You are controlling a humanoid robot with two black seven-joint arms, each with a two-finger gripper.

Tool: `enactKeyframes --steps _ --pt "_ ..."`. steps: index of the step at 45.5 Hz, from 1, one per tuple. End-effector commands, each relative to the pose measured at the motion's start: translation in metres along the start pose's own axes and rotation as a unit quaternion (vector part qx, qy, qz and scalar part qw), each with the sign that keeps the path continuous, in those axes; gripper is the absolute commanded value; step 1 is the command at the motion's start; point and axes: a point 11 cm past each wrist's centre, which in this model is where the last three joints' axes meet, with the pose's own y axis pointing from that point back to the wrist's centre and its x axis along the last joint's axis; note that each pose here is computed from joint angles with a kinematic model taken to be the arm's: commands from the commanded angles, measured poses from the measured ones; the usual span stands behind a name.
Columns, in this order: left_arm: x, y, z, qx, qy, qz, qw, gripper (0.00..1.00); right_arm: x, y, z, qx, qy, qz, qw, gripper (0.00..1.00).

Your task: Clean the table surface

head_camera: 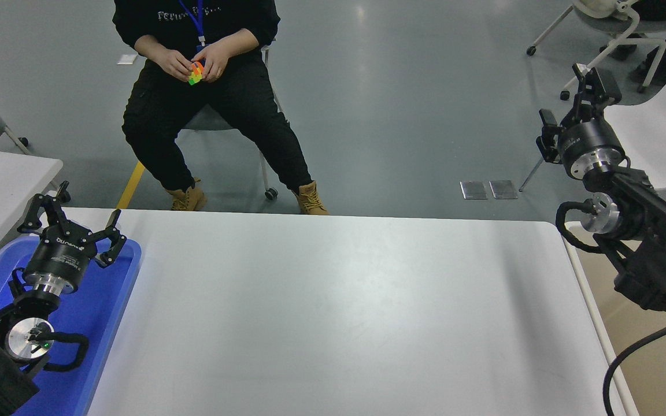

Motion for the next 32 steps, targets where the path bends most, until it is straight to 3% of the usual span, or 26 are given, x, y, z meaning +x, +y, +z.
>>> enactKeyframes --steps 1,17,32 --pt "0.000 0.000 0.000 0.000 0.000 -0.001 1.000 1.00 0.011 0.019 0.034 -0.025 -0.007 0.014 1.000 0.98" --pt "0.000 0.000 0.000 0.000 0.000 0.000 1.000 1.00 -0.016 0.043 0.078 -0.045 -0.040 0.007 0.998 0.98" --pt "0.000 0.000 0.000 0.000 0.000 0.000 1.000 1.00 -0.012 0.057 0.094 -0.050 -0.038 0.011 0.998 0.98"
